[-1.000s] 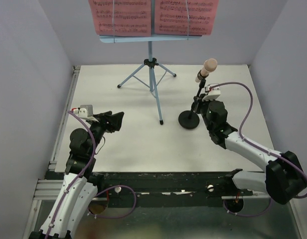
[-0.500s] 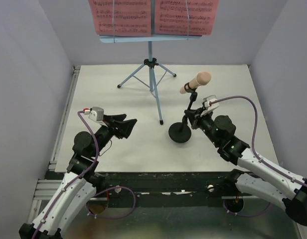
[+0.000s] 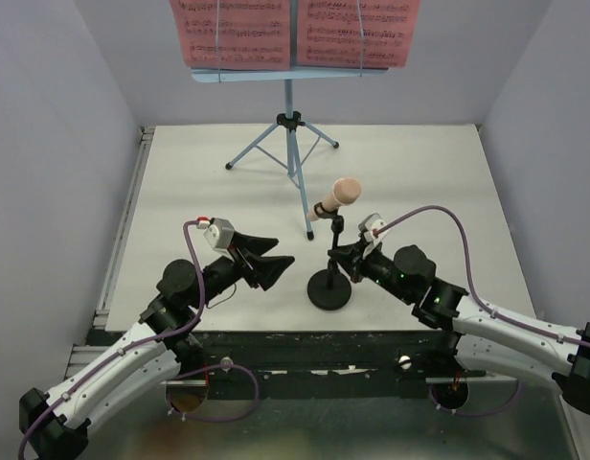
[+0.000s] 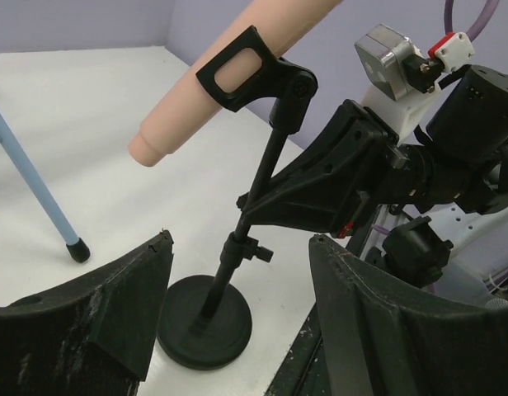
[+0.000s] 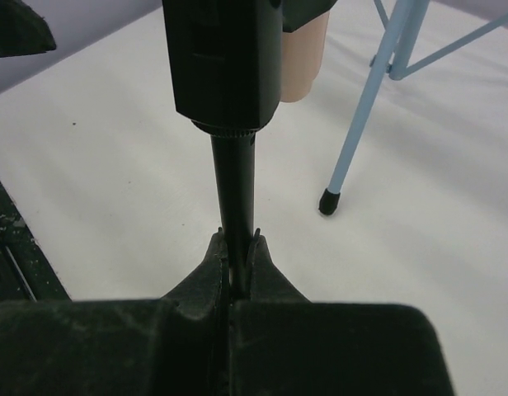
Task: Pack up the instrument practice props
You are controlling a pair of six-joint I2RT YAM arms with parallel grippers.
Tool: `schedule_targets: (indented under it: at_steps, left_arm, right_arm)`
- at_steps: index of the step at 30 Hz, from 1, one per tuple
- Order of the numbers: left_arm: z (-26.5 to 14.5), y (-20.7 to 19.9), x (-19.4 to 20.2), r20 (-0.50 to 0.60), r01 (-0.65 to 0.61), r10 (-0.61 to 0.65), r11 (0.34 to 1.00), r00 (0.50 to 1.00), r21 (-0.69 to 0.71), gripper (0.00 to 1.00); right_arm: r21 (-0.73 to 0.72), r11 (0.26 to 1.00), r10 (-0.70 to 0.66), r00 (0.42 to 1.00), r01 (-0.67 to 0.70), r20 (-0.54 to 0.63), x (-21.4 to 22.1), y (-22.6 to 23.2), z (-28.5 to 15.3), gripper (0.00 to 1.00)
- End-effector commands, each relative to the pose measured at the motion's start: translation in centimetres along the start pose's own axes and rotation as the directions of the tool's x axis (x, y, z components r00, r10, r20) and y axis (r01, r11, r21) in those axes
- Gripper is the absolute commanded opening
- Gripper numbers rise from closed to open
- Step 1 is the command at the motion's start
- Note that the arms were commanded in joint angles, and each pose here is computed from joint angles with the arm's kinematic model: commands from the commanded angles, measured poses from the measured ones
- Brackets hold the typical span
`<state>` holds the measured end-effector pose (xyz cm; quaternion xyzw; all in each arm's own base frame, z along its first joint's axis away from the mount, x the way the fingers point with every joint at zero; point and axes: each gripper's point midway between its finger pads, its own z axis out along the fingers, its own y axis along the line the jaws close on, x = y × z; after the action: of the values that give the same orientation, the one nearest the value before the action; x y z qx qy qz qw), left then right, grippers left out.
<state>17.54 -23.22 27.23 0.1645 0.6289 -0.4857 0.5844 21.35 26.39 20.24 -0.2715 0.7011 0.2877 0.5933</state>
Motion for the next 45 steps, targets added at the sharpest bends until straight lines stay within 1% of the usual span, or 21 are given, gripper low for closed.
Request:
schedule_targets:
  at_steps: [1,3,7,11,16,19,23,24,25,27,29,32,33,36,40,45]
  left_arm:
    - [0.2,0.2,0.1,0.025,-0.052,0.052,0.998,0.998,-0.025,0.77]
    - [0.0,0.5,0.2,0.028,-0.058,0.059,0.997,0.998,-0.044,0.77]
    - [-0.6,0.9,-0.2,0.068,-0.061,0.066,0.995,0.995,-0.074,0.77]
    - [-1.2,1.5,-0.3,0.09,-0.058,0.068,0.993,0.994,-0.104,0.78]
    - [-1.6,2.5,-0.2,0.091,-0.055,0.069,0.986,0.993,-0.158,0.78]
    - [-1.7,3.3,0.3,0.067,-0.059,0.074,0.978,0.995,-0.202,0.78]
    - [-1.8,3.5,0.4,0.061,-0.066,0.081,0.975,0.995,-0.213,0.79]
    - [-1.8,3.6,0.4,0.062,-0.068,0.082,0.975,0.995,-0.212,0.8]
    - [-1.8,3.6,0.4,0.064,-0.067,0.083,0.974,0.994,-0.214,0.8]
    - [-1.7,3.7,0.5,0.062,-0.064,0.08,0.974,0.995,-0.217,0.83]
    - [-1.6,3.8,0.6,0.053,-0.065,0.079,0.973,0.996,-0.221,0.84]
    - [-1.4,3.6,0.7,0.047,-0.066,0.078,0.975,0.996,-0.21,0.84]
    - [-1.3,3.6,0.8,0.046,-0.065,0.076,0.976,0.996,-0.206,0.84]
    - [-1.0,3.3,0.9,0.044,-0.068,0.078,0.98,0.996,-0.187,0.84]
    - [-0.4,2.9,1.4,0.04,-0.067,0.074,0.985,0.996,-0.156,0.83]
    - [1.2,2.0,2.1,0.04,-0.066,0.071,0.991,0.997,-0.116,0.81]
  right_arm:
    - [-0.089,0.995,-0.018,0.983,0.035,0.181,-3.7,2.7,0.3,0.01]
    - [-0.093,0.994,-0.038,0.976,0.059,0.212,-4.0,3.4,0.3,0.01]
    - [-0.078,0.99,-0.096,0.962,0.12,0.256,-4.2,4.3,0.8,0.01]
    - [-0.044,0.99,-0.116,0.946,0.135,0.304,-4.5,4.6,1.6,0.01]
    - [-0.026,0.991,-0.117,0.942,0.131,0.313,-3.8,4.8,3.1,0.01]
    - [-0.021,0.993,-0.106,0.944,0.118,0.314,-3.4,4.9,3.8,0.01]
    - [-0.003,0.996,-0.086,0.949,0.091,0.303,-2.8,4.4,3.8,0.01]
    - [0.003,0.996,-0.083,0.952,0.086,0.295,-2.6,4.2,3.7,0.03]
    - [0.007,0.997,-0.077,0.956,0.079,0.285,-2.5,4.1,3.6,0.13]
    - [0.007,0.997,-0.08,0.965,0.08,0.251,-1.9,4.0,3.4,0.38]
    - [0.01,0.997,-0.073,0.968,0.073,0.239,-1.8,3.8,3.0,0.52]
    - [0.012,0.998,-0.06,0.971,0.059,0.232,-1.8,3.5,2.2,0.64]
    - [0.01,0.998,-0.061,0.972,0.06,0.225,-2.0,3.6,2.0,0.67]
    - [-0.026,0.997,-0.073,0.984,0.078,0.165,-1.6,4.0,1.3,0.69]
    - [-0.003,1.0,0.008,0.99,-0.008,0.142,-1.6,3.0,-1.0,0.71]
    - [0.04,0.985,0.162,0.977,-0.169,0.137,-1.8,1.9,-3.0,0.71]
